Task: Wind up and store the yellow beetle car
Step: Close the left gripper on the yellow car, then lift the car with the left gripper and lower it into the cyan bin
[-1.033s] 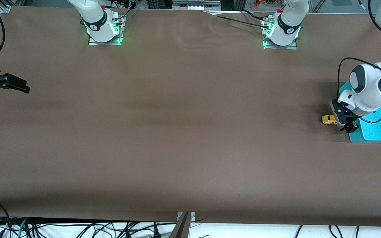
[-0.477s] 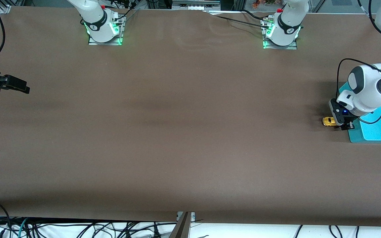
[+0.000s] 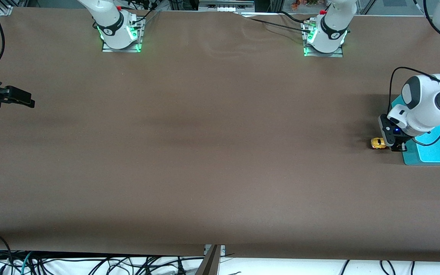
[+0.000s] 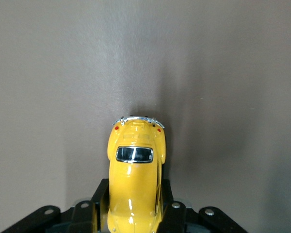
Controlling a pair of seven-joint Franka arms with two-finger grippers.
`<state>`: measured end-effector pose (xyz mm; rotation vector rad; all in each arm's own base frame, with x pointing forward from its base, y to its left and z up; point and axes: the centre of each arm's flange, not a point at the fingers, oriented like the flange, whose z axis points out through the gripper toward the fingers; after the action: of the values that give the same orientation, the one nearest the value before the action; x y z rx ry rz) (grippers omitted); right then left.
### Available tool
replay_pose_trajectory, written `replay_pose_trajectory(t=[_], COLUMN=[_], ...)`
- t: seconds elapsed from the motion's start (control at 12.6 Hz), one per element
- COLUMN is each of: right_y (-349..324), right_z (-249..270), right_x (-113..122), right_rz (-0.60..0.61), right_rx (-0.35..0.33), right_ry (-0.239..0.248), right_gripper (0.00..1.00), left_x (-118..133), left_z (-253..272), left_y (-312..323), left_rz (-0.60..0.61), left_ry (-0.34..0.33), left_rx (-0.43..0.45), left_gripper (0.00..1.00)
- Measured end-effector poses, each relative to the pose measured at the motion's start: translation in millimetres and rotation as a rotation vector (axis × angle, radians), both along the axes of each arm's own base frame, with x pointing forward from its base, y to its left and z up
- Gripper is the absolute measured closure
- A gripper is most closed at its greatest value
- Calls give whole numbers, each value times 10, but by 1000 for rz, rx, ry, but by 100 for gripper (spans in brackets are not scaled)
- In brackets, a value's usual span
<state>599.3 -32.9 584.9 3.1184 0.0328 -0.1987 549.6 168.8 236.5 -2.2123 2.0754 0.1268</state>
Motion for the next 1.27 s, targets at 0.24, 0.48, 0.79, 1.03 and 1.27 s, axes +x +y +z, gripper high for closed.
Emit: replay_pose_trajectory(t=[0.24, 0.48, 0.79, 1.03, 1.27], right_y=[10, 34, 40, 45, 44], right_z=[-7, -10, -15, -16, -17], right_x=[2, 5, 6, 6, 6], right_rz=[4, 8, 10, 11, 12], right_rx=[0, 1, 1, 1, 1], right_ry=[1, 1, 2, 2, 2], right_gripper=[0, 0, 0, 0, 0], left_x=[78, 76, -289, -432, -443], left_z=[845, 1370, 1154, 395, -186], left_y=[-46, 227, 1378, 1873, 1918], left_rz=[18, 6, 8, 26, 18], left_ry=[87, 128, 123, 72, 54], left_rx=[73, 107, 72, 14, -38], left_gripper=[55, 55, 55, 55, 55])
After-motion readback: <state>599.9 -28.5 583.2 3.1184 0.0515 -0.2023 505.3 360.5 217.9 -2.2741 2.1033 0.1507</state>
